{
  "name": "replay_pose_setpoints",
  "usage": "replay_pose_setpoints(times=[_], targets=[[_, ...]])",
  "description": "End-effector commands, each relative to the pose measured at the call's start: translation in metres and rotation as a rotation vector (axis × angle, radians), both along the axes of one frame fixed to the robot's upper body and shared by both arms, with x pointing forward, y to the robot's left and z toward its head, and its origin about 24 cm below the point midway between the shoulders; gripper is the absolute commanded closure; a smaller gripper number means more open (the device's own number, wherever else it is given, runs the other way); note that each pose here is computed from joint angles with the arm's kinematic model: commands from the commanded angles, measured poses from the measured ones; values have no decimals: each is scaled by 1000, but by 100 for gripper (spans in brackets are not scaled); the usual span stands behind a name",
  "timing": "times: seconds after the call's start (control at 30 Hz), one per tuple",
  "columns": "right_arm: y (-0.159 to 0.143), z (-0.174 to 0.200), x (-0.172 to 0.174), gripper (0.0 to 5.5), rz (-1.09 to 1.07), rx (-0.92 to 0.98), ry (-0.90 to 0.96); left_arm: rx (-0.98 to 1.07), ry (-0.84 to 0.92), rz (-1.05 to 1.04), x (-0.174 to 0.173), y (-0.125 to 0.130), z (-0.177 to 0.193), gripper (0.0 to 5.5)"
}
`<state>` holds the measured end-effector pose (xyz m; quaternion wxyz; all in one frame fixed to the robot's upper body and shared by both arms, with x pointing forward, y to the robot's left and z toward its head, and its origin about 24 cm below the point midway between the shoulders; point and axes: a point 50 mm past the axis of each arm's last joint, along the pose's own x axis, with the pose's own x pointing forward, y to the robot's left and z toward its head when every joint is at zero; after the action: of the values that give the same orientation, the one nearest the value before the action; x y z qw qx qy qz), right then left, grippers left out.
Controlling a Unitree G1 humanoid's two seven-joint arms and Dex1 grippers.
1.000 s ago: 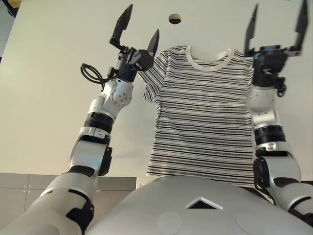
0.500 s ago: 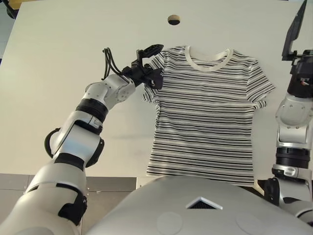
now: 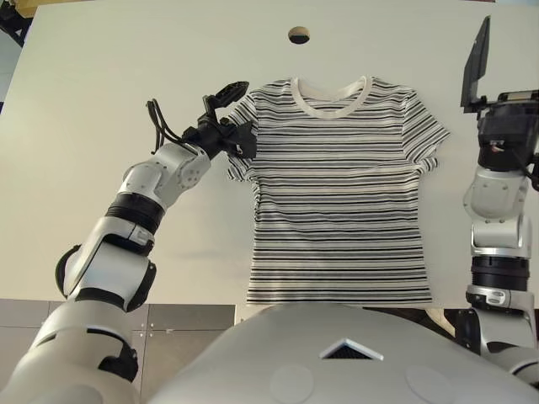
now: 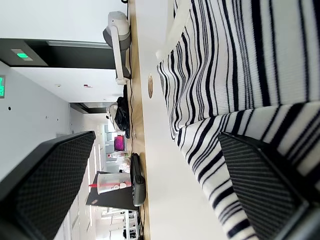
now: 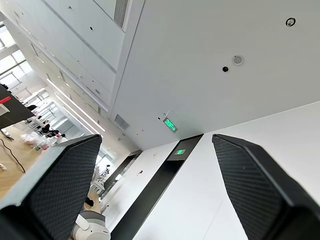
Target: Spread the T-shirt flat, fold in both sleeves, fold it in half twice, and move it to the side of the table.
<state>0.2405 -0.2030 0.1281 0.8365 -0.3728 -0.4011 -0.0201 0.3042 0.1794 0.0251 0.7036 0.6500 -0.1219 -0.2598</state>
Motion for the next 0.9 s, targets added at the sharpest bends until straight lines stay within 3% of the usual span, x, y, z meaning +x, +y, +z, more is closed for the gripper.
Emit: replay_pose_setpoints(times=[0.03, 0.13, 0.23, 0.33, 0.43, 0.63, 0.9], targets=[[0, -1, 0, 141, -5, -11, 17, -260, -370, 61, 12, -1, 57, 92], [0, -3, 1, 141, -4, -12, 25, -250, -582, 180, 8, 29, 89, 92], [-7, -7, -5, 141, -38, -9, 41, -70, -538, 268, 6, 53, 81, 92], [-12, -8, -8, 141, -57, -17, 50, 113, -297, 295, 1, 72, 43, 92], [-8, -6, -5, 141, -47, -40, 47, 218, -49, 219, -10, 71, 13, 92], [-6, -8, -7, 141, -41, -57, 51, 425, 218, 175, -24, 88, -12, 92], [-3, -11, -8, 141, -38, -60, 60, 331, 341, -131, -53, 44, -23, 92]])
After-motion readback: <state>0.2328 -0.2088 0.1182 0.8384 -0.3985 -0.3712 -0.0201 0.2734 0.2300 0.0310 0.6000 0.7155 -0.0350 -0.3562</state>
